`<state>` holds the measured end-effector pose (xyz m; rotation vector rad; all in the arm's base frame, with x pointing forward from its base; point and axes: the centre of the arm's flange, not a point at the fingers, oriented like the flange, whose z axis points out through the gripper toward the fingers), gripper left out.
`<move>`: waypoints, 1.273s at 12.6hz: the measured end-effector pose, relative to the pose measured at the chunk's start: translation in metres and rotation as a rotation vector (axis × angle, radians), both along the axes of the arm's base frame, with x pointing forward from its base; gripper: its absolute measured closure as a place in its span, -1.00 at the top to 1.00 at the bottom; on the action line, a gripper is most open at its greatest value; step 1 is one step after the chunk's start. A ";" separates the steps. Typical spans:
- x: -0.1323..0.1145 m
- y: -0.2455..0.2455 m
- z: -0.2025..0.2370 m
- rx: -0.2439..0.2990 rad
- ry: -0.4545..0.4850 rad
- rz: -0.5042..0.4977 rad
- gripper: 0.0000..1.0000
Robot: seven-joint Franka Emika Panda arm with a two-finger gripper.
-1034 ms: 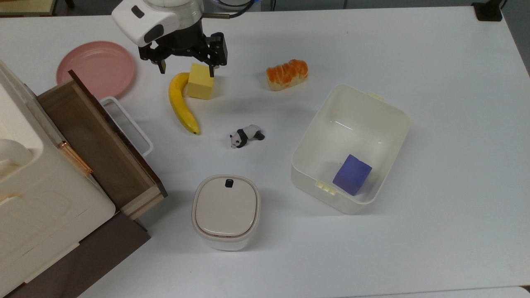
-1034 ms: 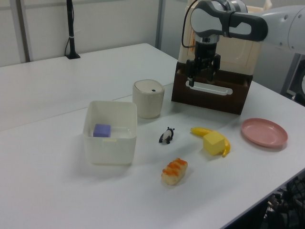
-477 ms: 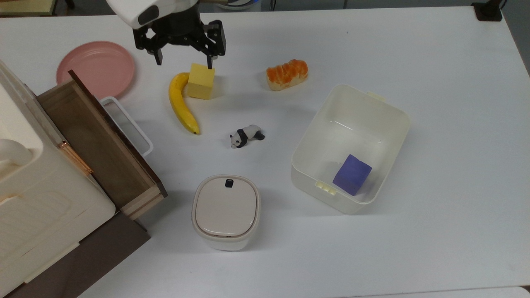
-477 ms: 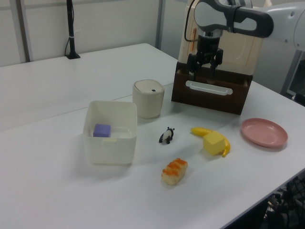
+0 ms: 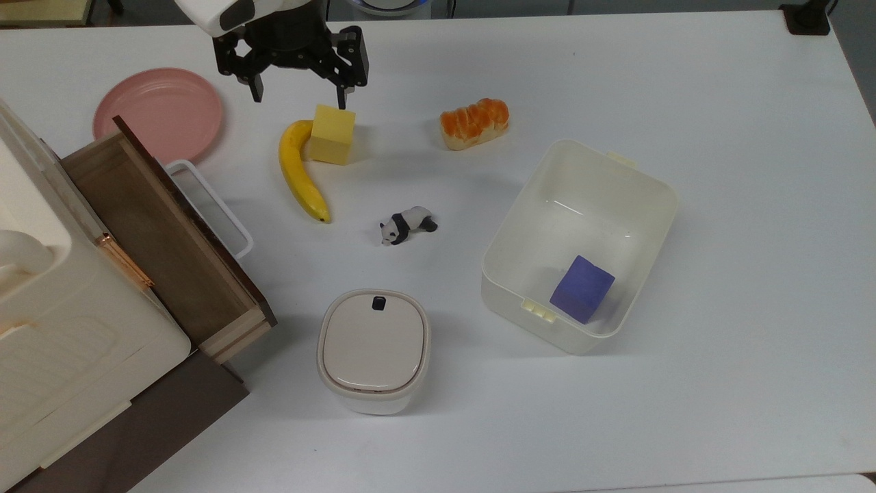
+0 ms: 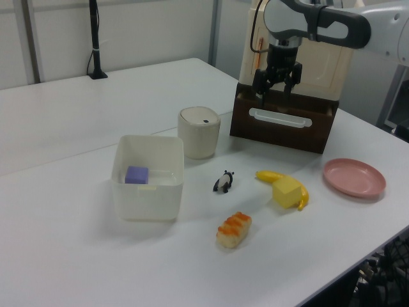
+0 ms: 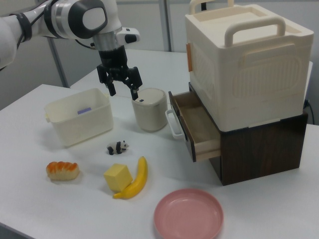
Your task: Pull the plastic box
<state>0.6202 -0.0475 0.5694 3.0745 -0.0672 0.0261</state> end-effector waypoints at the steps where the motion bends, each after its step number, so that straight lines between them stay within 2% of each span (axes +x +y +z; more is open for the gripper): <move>1: 0.000 -0.002 -0.001 0.000 0.003 -0.003 1.00; 12: -0.002 -0.007 0.000 0.000 0.002 0.007 1.00; 16: -0.003 -0.012 -0.026 0.004 0.056 0.033 1.00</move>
